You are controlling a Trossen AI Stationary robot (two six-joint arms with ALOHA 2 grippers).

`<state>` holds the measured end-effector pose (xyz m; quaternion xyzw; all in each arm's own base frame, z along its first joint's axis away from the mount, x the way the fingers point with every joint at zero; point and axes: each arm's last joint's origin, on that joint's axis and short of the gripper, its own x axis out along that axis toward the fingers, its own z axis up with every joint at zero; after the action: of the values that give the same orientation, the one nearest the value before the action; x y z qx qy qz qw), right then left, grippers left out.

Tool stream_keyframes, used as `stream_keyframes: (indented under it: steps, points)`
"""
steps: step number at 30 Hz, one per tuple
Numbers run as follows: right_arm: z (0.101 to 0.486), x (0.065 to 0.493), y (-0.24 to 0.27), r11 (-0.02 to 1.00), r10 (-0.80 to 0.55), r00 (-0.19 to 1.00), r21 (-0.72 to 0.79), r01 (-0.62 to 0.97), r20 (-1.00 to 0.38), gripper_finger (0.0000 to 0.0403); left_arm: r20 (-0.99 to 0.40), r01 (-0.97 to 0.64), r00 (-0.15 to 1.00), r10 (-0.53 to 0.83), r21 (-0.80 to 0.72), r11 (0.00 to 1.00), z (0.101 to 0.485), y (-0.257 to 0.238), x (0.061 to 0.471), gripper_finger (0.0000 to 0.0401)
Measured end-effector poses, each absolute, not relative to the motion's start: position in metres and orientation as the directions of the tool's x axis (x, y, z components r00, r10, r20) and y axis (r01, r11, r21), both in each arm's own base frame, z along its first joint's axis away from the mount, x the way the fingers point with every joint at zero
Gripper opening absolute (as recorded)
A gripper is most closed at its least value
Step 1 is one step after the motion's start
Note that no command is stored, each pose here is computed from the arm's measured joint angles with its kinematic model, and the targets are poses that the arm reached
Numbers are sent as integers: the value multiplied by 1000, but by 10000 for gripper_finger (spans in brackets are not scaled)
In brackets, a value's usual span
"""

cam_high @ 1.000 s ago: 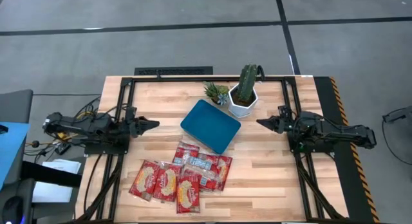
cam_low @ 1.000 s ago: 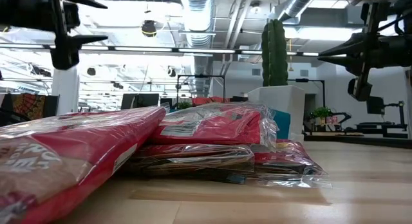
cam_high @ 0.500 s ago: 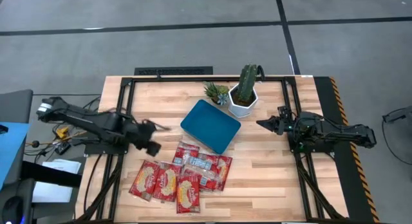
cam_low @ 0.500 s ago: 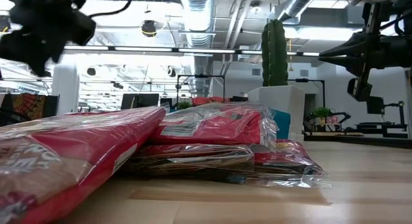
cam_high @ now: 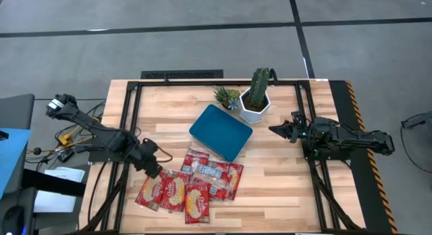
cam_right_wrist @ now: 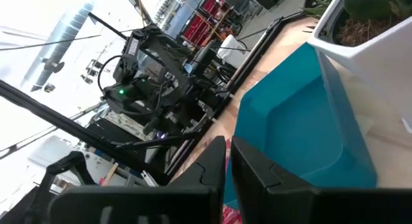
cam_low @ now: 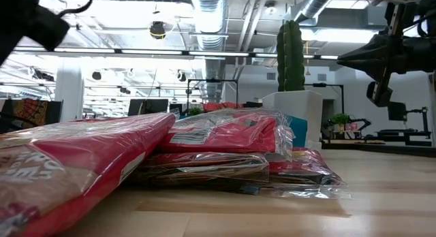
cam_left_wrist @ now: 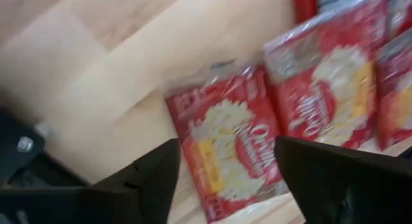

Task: Sort popcorn bags into baskets
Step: Put the popcorn bag into the blue bin

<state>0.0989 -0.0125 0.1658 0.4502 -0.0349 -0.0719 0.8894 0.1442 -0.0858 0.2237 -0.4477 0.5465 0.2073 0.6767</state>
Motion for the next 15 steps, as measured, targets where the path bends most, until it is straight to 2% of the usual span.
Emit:
stream_keyframes:
  steps: [7,15]
  points:
    - [166,99,-13,587,-160,987,804,94,1,52,-943,-831,264,-201,-329,450,200,-91,133,323]
    - [166,99,-13,587,-160,987,804,93,2,52,-919,-840,332,-212,-390,377,181,-101,129,324]
